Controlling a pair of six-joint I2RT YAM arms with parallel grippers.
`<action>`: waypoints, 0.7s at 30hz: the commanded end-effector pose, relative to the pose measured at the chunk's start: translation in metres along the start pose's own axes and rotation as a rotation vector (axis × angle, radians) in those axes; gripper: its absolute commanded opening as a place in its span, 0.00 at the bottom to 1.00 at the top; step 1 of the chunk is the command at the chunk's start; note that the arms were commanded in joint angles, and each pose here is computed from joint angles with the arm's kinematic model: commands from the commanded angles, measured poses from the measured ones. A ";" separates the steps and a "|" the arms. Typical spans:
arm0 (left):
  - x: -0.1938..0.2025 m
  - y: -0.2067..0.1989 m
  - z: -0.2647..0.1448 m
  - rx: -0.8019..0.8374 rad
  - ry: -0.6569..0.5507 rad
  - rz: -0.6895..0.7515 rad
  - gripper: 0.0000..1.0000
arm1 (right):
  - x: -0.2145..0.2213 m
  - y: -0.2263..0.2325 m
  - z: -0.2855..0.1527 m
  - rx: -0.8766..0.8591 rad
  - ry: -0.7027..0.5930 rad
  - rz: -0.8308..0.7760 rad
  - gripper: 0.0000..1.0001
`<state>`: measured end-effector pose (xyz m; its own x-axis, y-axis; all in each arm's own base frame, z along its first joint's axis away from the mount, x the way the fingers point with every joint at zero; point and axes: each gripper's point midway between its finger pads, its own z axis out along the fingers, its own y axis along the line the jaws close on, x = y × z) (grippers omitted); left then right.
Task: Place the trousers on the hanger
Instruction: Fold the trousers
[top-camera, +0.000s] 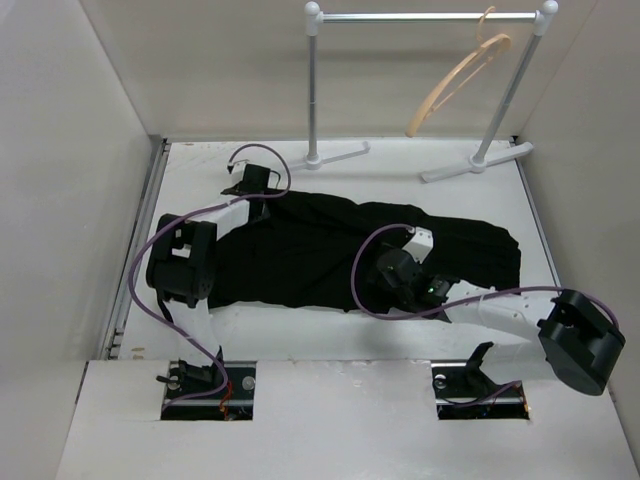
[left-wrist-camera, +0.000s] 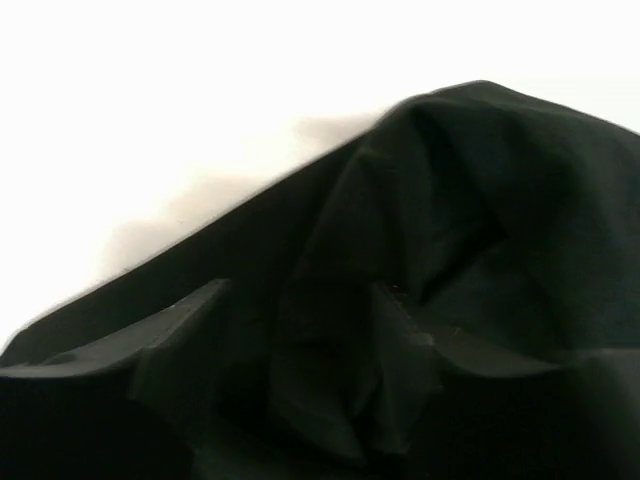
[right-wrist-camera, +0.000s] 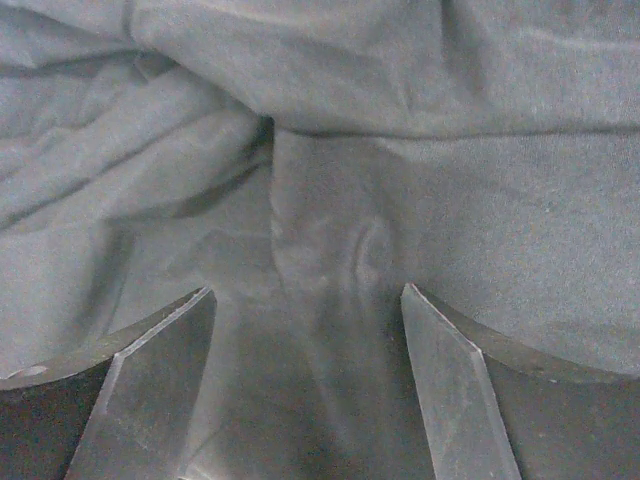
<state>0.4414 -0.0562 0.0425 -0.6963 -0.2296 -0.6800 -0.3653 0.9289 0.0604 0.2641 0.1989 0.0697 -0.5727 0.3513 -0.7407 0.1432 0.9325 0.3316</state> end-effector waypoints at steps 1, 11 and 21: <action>-0.005 -0.011 -0.008 0.059 -0.012 -0.006 0.39 | -0.003 0.010 -0.001 -0.032 -0.032 0.054 0.78; -0.092 0.025 -0.075 0.103 -0.258 -0.285 0.08 | 0.018 0.002 -0.010 -0.029 -0.022 0.035 0.46; -0.199 0.085 -0.008 -0.050 -0.258 -0.350 0.43 | 0.010 -0.007 -0.020 -0.046 -0.040 0.057 0.69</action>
<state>0.5449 0.0482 0.2324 -0.2176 -0.4451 -0.8686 -0.5384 0.7970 -0.2736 0.2357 0.1959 0.0596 -0.5720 0.3747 -0.7297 0.1298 0.9197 0.3705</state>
